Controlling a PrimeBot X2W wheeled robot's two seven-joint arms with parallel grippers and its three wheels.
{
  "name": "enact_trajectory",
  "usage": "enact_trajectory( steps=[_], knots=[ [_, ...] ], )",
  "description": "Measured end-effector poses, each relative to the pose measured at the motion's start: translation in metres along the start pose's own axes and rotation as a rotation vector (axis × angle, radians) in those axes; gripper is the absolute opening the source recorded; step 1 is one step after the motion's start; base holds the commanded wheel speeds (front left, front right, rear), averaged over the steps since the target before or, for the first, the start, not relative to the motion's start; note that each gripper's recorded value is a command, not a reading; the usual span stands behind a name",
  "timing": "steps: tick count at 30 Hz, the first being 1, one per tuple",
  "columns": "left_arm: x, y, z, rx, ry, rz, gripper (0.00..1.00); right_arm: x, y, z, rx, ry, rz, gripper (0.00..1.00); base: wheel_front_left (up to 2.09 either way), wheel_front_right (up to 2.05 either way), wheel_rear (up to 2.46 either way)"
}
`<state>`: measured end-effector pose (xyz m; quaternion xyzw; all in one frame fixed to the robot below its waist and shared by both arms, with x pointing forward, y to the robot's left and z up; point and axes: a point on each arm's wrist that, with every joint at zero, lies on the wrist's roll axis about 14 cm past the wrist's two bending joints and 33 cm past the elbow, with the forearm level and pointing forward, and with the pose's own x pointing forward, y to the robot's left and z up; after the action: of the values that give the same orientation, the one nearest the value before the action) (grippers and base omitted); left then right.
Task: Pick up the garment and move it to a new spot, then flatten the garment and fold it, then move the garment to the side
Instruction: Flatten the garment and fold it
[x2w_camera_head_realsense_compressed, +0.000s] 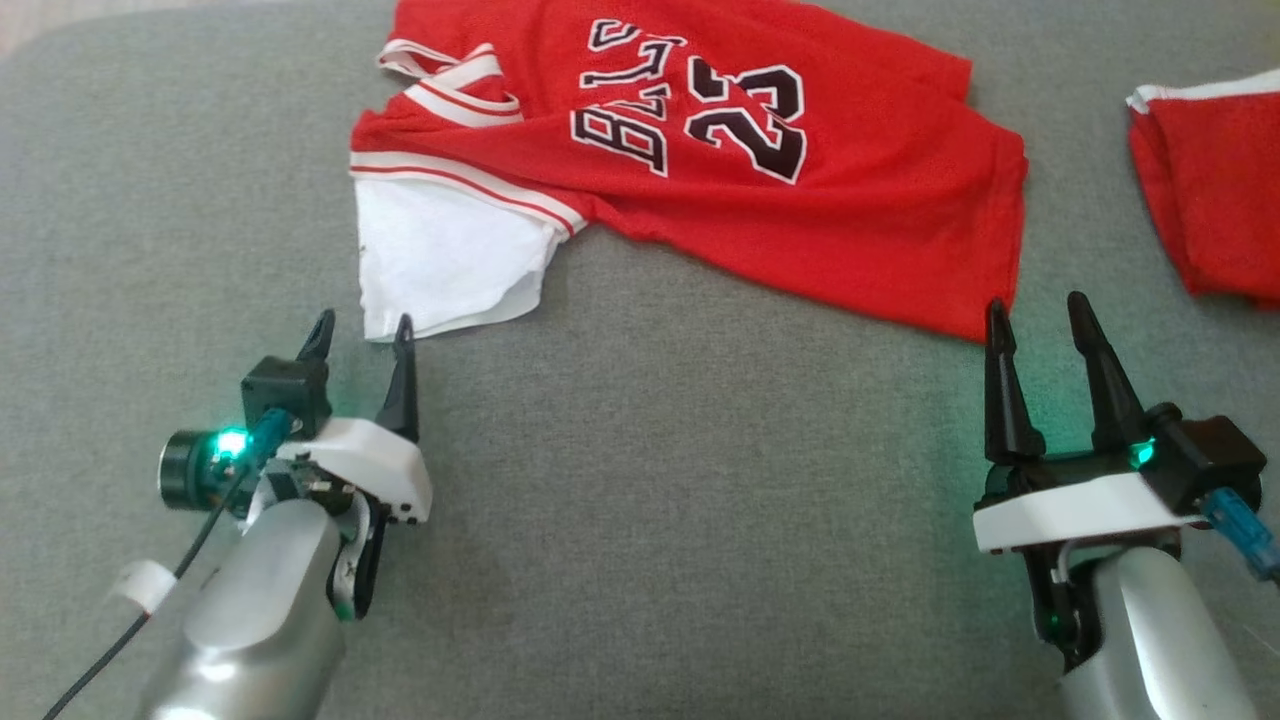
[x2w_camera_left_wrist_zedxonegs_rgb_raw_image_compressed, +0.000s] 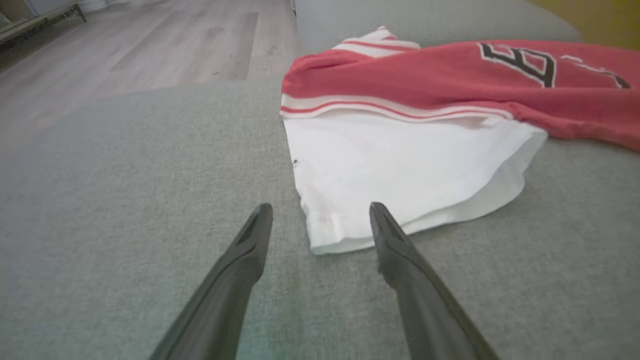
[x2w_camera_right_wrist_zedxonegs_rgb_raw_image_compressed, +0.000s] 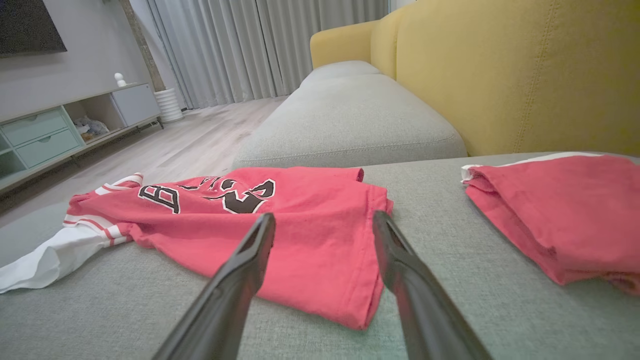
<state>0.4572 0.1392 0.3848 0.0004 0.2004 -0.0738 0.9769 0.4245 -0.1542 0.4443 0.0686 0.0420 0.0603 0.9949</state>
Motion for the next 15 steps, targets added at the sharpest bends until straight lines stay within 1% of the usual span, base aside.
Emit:
enact_trajectory(
  steps=[5, 11, 15],
  knots=[
    [0.005, 0.003, -0.020, -0.005, 0.067, 0.007, 1.00, -0.001, -0.006, -0.003, -0.002, 0.010, -0.018, 1.00, 0.00, 0.00, 0.00],
    [0.020, 0.004, -0.016, 0.002, 0.074, 0.001, 1.00, 0.002, -0.011, -0.002, -0.005, 0.005, -0.029, 1.00, 0.00, 0.00, 0.00],
    [0.027, 0.006, -0.019, 0.012, 0.112, -0.001, 1.00, 0.001, -0.014, -0.005, -0.005, 0.014, -0.038, 1.00, 0.00, 0.00, 0.00]
  ],
)
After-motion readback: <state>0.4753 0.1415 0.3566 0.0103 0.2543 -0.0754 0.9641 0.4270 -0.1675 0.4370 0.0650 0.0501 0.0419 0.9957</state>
